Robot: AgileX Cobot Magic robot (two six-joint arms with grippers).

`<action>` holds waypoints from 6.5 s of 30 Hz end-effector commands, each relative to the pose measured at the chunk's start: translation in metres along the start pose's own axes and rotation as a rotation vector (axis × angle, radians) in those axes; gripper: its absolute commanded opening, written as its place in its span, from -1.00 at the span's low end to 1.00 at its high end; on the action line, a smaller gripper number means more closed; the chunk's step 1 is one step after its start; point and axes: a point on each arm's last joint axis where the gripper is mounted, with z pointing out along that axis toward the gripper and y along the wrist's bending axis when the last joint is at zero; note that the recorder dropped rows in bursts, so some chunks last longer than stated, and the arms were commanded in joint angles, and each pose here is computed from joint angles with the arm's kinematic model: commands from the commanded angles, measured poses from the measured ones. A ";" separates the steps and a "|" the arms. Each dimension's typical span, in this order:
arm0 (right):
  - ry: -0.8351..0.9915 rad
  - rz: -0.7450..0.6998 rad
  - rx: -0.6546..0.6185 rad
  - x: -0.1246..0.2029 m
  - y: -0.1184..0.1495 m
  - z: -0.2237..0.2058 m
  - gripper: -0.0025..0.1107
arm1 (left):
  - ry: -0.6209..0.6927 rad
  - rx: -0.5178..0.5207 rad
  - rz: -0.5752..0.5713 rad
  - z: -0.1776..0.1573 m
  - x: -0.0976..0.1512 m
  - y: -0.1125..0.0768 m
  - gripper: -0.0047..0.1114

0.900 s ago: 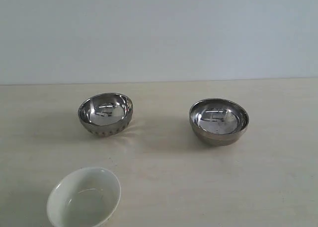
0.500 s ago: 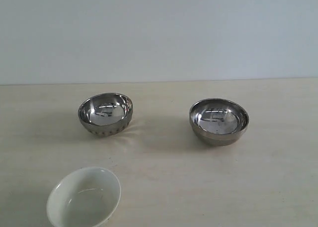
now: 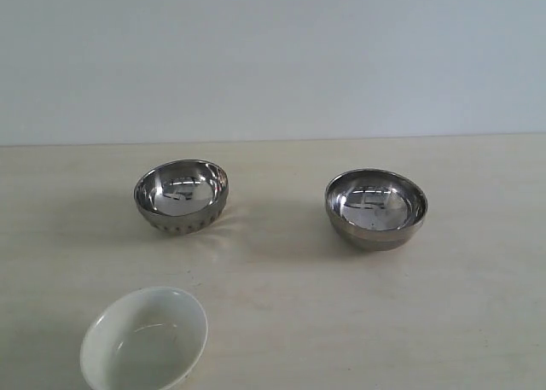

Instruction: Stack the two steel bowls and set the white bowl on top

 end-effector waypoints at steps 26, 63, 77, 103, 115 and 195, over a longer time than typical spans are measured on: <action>0.965 -0.021 0.279 0.115 -0.051 0.166 0.52 | 0.001 -0.002 0.005 0.000 0.001 0.000 -0.36; 1.495 0.051 0.312 0.357 -0.103 0.148 -0.45 | 0.001 -0.002 0.005 0.000 0.001 0.000 -0.36; 1.530 -0.047 0.311 0.343 -0.085 0.156 -0.96 | 0.001 -0.002 0.005 0.000 0.001 0.000 -0.36; 1.623 -0.159 0.067 0.344 0.027 0.143 -0.96 | 0.001 -0.002 0.005 0.000 0.001 0.000 -0.36; 1.648 -0.159 0.066 0.352 0.024 0.136 -0.96 | 0.001 -0.002 0.005 0.000 0.001 0.000 -0.36; 1.446 -0.579 -0.373 0.410 0.199 0.199 -0.13 | 0.001 -0.002 0.005 0.000 0.001 0.000 -0.36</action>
